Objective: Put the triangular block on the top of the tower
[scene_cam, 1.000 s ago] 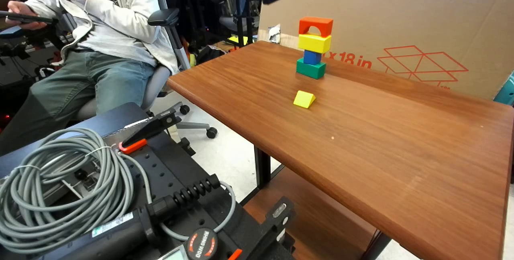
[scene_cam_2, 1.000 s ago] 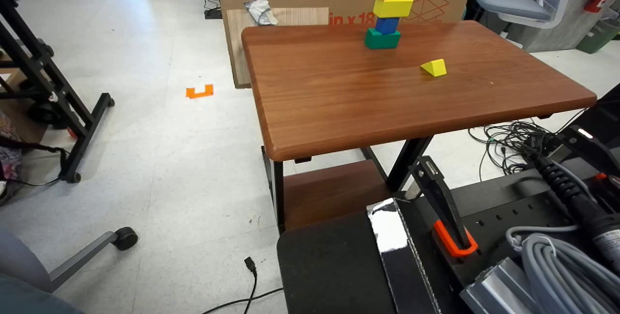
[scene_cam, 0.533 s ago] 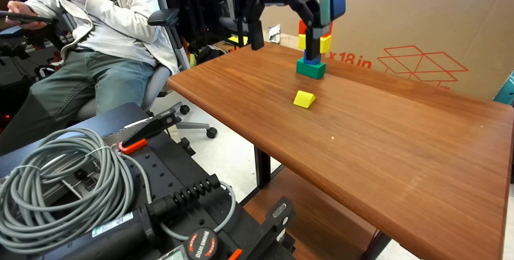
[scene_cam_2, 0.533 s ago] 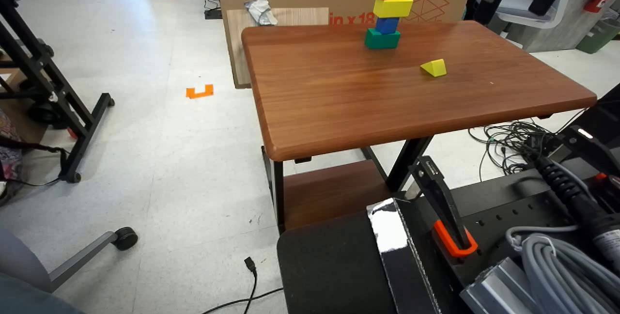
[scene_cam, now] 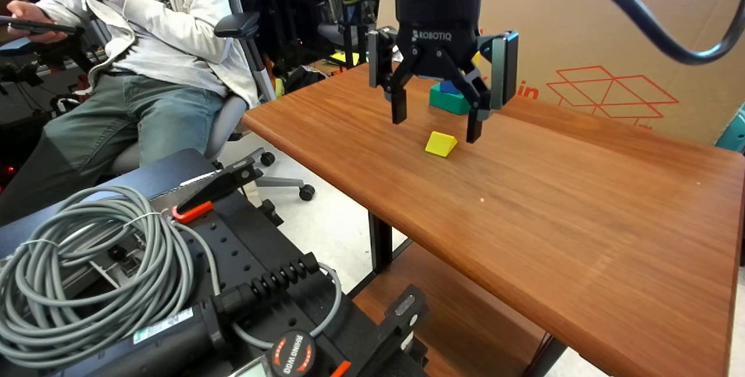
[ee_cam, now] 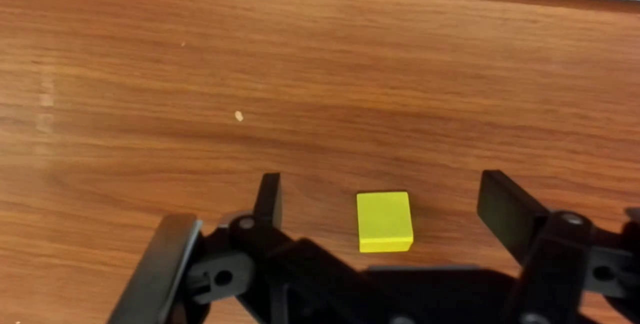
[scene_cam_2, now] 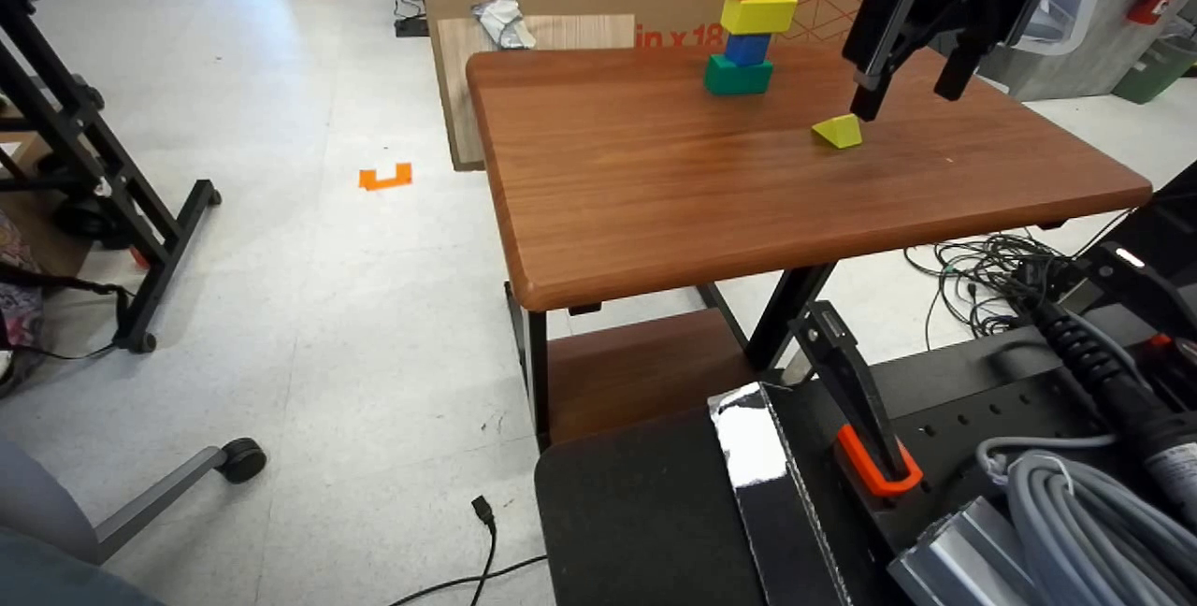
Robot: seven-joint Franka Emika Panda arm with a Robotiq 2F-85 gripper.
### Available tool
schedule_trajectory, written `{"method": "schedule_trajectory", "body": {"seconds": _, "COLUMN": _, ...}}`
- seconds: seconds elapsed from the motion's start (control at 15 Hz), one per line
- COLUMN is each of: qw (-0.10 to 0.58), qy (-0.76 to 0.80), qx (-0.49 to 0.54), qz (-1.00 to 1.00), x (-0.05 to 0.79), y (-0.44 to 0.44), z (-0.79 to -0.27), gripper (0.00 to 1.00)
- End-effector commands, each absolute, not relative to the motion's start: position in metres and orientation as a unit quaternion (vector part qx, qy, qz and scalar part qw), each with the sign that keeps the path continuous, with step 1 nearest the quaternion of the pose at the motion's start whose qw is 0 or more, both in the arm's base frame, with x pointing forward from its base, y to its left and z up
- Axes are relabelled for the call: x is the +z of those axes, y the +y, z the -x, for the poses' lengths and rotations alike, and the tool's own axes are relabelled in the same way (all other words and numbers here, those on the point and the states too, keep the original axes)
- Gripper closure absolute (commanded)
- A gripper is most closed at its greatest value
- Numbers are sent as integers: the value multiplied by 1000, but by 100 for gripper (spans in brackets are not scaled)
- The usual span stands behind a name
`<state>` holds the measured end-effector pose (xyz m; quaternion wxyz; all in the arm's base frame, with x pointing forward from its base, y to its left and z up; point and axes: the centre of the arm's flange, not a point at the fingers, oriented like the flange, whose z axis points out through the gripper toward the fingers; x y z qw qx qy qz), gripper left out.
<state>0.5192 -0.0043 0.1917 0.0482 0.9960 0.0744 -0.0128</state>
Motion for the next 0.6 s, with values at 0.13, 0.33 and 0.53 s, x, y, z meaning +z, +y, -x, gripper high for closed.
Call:
{"method": "schedule_trajectory", "body": {"seconds": 0.13, "qw": 33, "qy": 92, "qx": -23, "qz": -995, "x": 164, "y": -7, "z": -554, "gripper": 0}}
{"method": "schedule_trajectory", "body": {"seconds": 0.33, "qw": 22, "qy": 95, "qx": -26, "qz": -995, "x": 157, "y": -9, "z": -562, "gripper": 0}}
{"method": "schedule_trajectory", "body": {"seconds": 0.53, "qw": 20, "qy": 100, "qx": -26, "qz": -994, "x": 150, "y": -5, "z": -567, "gripper": 28}}
